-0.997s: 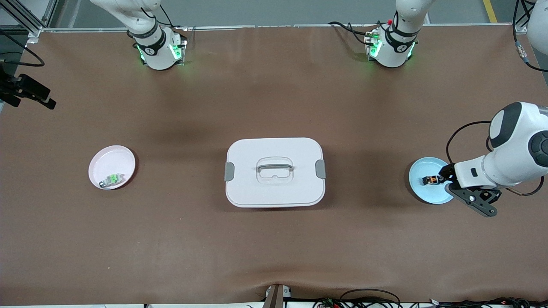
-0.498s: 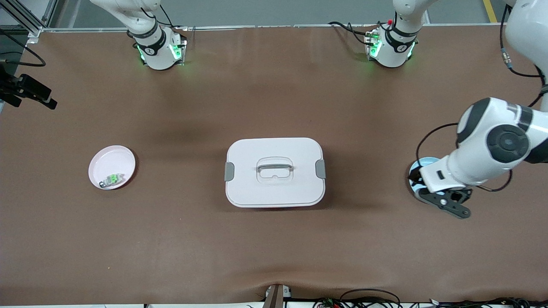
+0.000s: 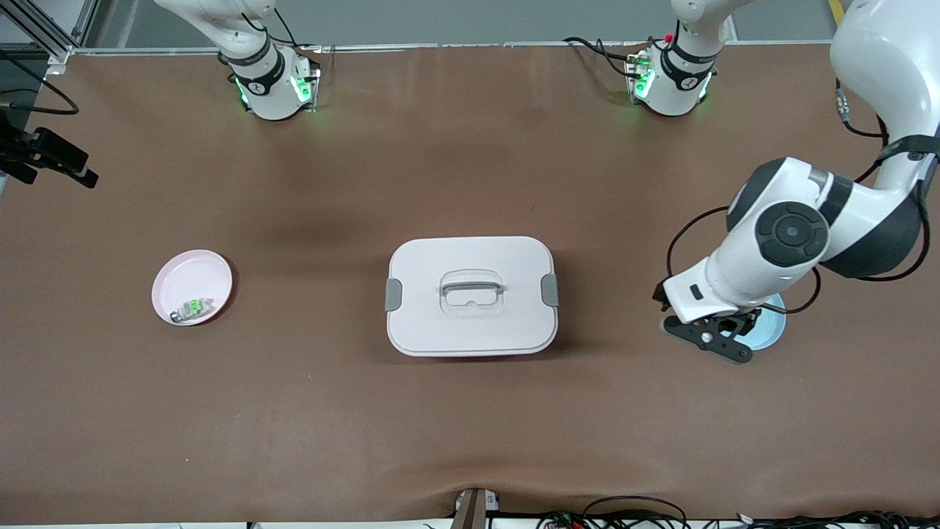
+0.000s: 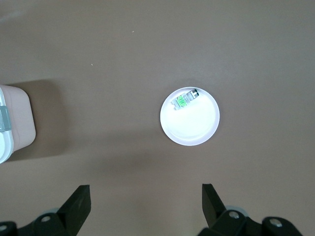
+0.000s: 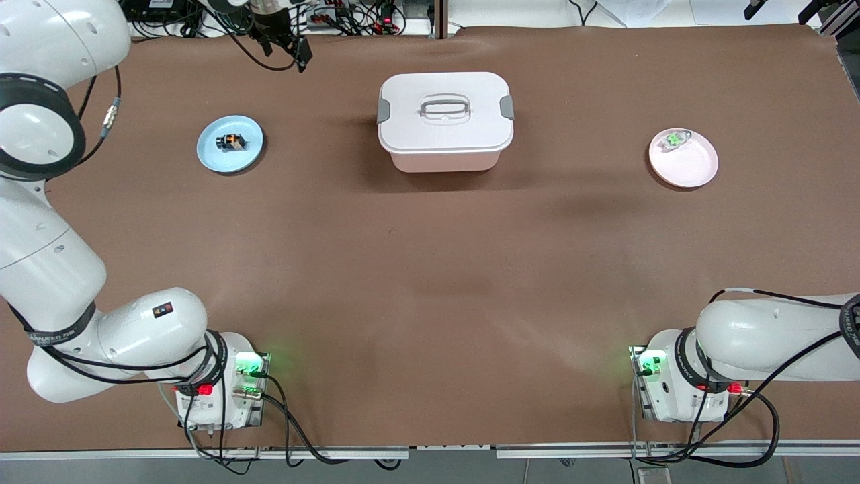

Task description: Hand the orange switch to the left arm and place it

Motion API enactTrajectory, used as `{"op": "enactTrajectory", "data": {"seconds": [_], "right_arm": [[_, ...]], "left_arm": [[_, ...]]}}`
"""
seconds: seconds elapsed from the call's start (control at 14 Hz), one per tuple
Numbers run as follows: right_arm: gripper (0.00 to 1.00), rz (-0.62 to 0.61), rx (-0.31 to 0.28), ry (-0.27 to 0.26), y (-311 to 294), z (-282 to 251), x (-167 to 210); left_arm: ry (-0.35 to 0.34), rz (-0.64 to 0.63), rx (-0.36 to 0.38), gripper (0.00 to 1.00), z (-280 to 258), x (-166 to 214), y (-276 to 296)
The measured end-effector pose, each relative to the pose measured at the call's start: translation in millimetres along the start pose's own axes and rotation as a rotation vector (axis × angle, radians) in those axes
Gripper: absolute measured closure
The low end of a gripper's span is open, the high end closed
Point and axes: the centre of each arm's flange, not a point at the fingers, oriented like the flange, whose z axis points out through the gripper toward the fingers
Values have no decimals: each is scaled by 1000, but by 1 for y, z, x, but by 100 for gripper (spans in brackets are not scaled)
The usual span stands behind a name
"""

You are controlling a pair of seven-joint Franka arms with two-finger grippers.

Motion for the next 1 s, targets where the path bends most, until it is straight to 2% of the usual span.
{"op": "enactTrajectory", "data": {"seconds": [0.14, 0.43, 0.71, 1.0], "right_arm": [[0, 0, 0, 0, 0, 0, 0], [0, 0, 0, 0, 0, 0, 0], [0, 0, 0, 0, 0, 0, 0], [0, 0, 0, 0, 0, 0, 0]], "left_arm": [[-19, 2, 42, 0, 3, 6, 18], [-59, -95, 22, 0, -13, 6, 39], [-16, -217, 69, 0, -74, -15, 6], [-7, -275, 88, 0, -136, -51, -14]]}}
